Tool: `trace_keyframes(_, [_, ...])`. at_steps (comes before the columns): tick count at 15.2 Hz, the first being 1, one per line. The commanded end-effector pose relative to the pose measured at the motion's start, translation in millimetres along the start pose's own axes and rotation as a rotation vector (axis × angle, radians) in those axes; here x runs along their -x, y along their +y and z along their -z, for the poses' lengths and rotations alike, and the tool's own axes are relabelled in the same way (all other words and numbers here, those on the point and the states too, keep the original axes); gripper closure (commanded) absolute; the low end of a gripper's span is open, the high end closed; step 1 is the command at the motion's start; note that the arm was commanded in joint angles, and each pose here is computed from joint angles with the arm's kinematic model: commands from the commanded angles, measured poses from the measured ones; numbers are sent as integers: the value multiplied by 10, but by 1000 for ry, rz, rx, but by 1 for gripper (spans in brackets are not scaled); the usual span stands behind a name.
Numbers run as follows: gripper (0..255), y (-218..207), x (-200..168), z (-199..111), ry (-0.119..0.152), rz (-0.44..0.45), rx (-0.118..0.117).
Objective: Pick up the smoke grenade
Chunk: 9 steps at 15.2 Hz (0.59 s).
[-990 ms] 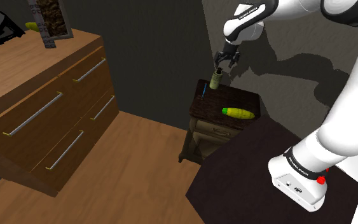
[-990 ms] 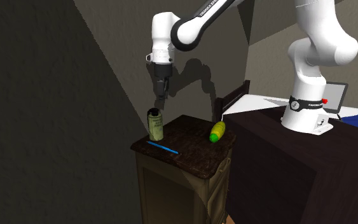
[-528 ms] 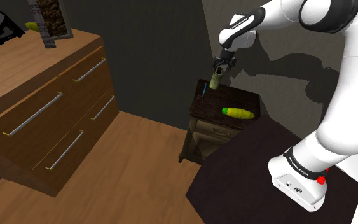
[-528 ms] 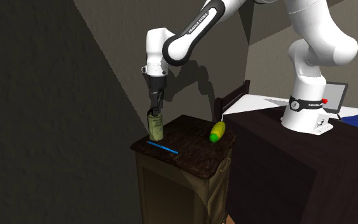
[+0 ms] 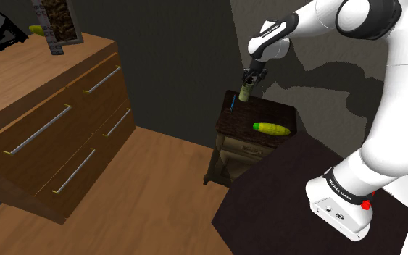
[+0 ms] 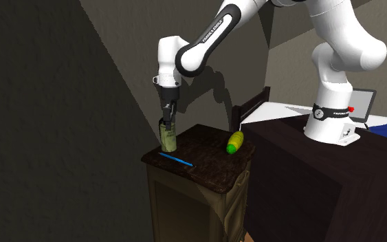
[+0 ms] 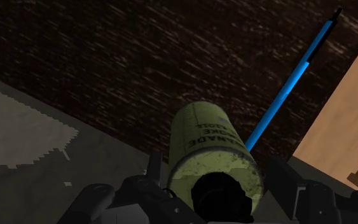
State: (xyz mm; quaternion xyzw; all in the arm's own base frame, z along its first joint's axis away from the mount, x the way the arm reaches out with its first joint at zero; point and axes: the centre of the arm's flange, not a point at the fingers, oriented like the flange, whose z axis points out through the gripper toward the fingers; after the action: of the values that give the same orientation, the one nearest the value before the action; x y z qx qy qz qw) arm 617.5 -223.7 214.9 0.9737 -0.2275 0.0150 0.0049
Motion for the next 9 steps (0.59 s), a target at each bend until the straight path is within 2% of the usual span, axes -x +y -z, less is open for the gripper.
trace_keyframes(1, [255, 1, 4, -15, -2, 0, 0])
trace_keyframes(6, [255, 0, 13, -11, -3, 0, 0])
trace_keyframes(9, [255, 1, 9, 147, -3, 0, 0])
